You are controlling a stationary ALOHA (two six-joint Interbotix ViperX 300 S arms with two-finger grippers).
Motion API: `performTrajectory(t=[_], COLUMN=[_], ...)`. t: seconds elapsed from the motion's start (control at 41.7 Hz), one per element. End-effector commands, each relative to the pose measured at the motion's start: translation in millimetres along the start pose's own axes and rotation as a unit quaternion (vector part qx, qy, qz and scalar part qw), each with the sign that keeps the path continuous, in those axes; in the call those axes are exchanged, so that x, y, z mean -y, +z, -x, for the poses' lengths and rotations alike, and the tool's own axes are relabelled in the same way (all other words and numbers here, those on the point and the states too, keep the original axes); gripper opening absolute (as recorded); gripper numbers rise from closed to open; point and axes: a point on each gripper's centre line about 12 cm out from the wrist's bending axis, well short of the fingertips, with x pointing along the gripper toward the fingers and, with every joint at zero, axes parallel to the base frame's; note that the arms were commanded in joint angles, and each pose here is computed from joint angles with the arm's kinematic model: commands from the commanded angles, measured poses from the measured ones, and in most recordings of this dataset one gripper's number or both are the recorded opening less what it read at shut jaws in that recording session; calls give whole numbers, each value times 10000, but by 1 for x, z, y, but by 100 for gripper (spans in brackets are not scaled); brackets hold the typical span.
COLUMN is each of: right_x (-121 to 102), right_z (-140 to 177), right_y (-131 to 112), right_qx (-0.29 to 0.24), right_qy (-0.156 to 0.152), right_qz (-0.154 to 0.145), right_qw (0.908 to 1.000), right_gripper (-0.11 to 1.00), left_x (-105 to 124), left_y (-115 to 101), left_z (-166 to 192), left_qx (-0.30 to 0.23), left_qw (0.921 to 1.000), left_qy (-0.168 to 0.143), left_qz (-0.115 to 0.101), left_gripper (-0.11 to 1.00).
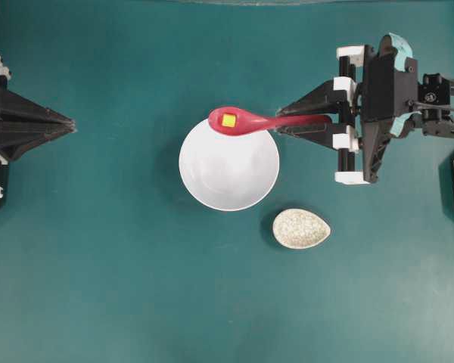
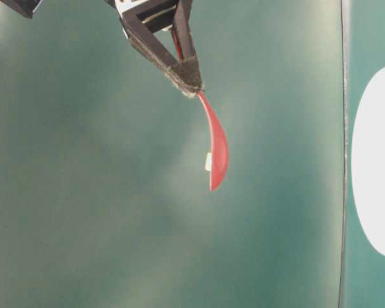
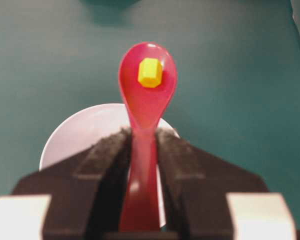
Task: Scoop the yellow hexagonal prism block from the bowl with a spoon using the right arm.
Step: 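Hold the loaded spoon steady above the bowl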
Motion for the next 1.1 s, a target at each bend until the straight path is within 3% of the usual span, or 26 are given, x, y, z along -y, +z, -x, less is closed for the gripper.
performTrajectory(t=[0.0,1.078], right_x=[1,1], right_z=[2,-7], right_y=[12,7], right_qx=[205,82], right_qy=[-26,-13], right_qz=[-14,-13], right_qw=[9998,10000], right_gripper=[25,25], left_x=[0,0], left_y=[10,8], left_z=[-2,-3], left_qx=[100,46], left_qw=[9999,10000], left_qy=[6,8], left_qz=[-8,0], left_gripper=[9,9])
